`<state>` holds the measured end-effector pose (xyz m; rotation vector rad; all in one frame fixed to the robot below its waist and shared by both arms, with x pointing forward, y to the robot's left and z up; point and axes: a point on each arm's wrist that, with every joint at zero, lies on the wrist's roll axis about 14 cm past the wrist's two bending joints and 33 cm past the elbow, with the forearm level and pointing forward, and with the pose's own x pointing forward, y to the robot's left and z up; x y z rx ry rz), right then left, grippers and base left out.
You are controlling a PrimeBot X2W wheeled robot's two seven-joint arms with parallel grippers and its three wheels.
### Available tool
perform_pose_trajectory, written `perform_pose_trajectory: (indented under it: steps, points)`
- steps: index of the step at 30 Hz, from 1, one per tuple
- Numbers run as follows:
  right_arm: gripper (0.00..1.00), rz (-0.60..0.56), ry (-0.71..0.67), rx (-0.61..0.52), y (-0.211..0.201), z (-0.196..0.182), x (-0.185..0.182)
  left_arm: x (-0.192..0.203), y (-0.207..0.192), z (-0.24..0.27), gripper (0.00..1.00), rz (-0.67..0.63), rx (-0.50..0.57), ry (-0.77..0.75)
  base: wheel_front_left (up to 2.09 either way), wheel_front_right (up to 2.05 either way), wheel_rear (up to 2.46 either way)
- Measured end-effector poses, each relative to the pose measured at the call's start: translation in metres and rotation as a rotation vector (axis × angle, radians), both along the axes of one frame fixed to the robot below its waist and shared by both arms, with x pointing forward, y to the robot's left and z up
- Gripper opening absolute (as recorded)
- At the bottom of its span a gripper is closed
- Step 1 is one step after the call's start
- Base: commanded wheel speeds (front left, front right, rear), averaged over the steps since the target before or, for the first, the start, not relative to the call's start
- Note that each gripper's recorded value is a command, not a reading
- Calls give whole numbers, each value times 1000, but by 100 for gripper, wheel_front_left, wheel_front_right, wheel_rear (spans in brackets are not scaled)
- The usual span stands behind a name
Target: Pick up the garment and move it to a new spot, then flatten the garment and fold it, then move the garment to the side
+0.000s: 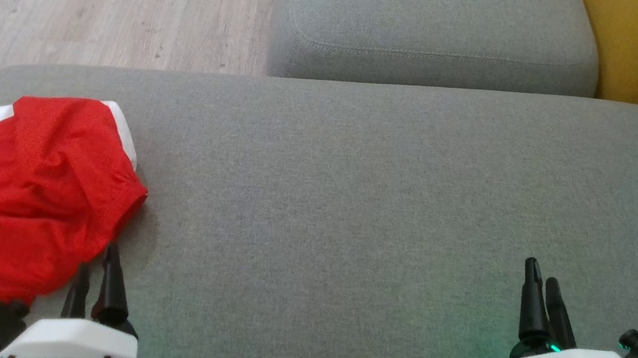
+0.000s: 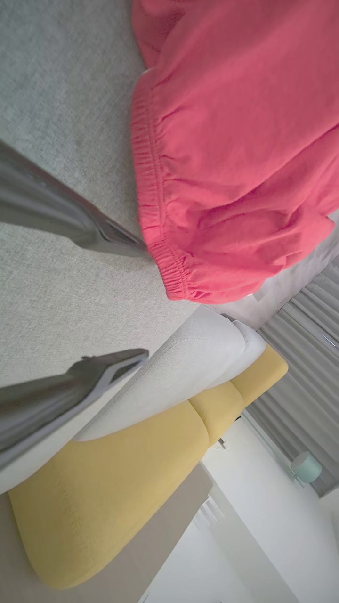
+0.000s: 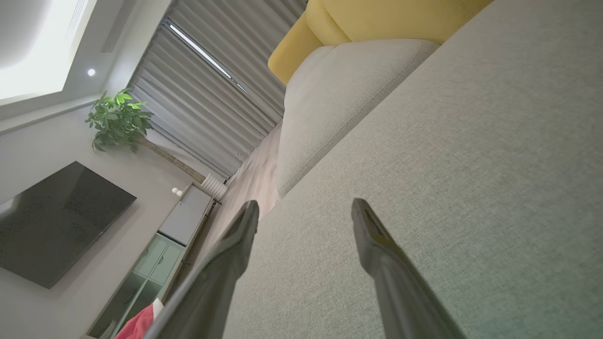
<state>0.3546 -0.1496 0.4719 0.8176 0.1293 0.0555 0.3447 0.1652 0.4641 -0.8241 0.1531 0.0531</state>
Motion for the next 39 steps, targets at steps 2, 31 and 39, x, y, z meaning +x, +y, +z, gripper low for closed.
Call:
perform_pose_trajectory:
  steps: [2, 31, 39]
  points:
    - [100, 7, -8, -23, 2, 1, 0, -2, -1, -1, 100, -3, 23, 1, 0, 0, 0]
    - [100, 68, -122, -334, 15, 17, 2, 0, -9, 26, 100, -29, 362, -115, 0, 0, 0]
    - [100, 86, -157, -428, 18, 20, 0, 0, -20, 31, 100, -60, 463, -155, 0, 0, 0]
